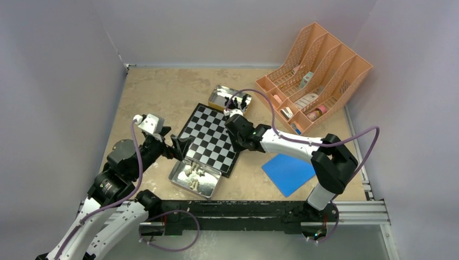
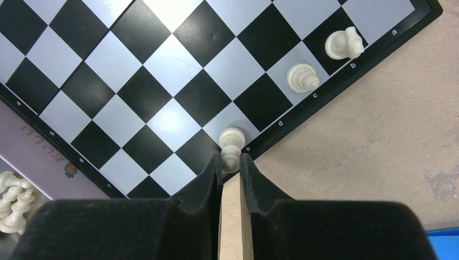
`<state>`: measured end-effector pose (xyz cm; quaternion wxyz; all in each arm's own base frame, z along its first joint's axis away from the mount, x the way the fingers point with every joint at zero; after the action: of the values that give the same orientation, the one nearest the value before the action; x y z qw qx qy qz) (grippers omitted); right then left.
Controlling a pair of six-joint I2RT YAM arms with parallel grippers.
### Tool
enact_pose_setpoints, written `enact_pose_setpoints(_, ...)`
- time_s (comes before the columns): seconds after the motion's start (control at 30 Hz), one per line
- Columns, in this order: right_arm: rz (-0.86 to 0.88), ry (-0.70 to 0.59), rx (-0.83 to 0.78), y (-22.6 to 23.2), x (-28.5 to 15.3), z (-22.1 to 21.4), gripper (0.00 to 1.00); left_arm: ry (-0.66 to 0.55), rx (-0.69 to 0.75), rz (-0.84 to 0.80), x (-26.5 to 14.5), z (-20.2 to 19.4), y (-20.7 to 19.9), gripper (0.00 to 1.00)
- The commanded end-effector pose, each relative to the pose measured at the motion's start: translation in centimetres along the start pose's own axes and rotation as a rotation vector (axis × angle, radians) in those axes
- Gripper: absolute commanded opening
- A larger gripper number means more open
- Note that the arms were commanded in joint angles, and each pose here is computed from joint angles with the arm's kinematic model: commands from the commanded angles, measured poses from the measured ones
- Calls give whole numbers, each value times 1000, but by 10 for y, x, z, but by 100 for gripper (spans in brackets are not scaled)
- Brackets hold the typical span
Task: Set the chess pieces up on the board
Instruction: Place the chess piece on the chessboard.
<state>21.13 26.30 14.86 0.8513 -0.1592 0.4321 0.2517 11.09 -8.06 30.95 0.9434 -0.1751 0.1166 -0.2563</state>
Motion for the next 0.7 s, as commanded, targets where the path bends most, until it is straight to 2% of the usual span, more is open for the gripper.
enact_pose_setpoints(0.0, 18, -55, 14, 3, -4, 19, 16, -16, -21, 5, 0, 1, -1, 95)
enact_pose_setpoints(0.5, -1, -4, 1, 4, 8, 16, 24, 6, -8, -1, 6, 0, -1, 95)
enact_pose_setpoints(0.67, 1, 7, -1, 4, 9, 14, 22, 15, -3, -4, 6, -1, -1, 95)
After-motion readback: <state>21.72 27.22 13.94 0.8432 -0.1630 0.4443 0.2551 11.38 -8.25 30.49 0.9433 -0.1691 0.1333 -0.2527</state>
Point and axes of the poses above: each gripper's point midway between its finger pads, its own x axis out along the fingers, its own y axis along the line the jaws close on, z = x × y, the point moved 10 cm from there along -x, back along the fingers, and after that the axes turned 13 degrees about -x, right-handed, at the moved point
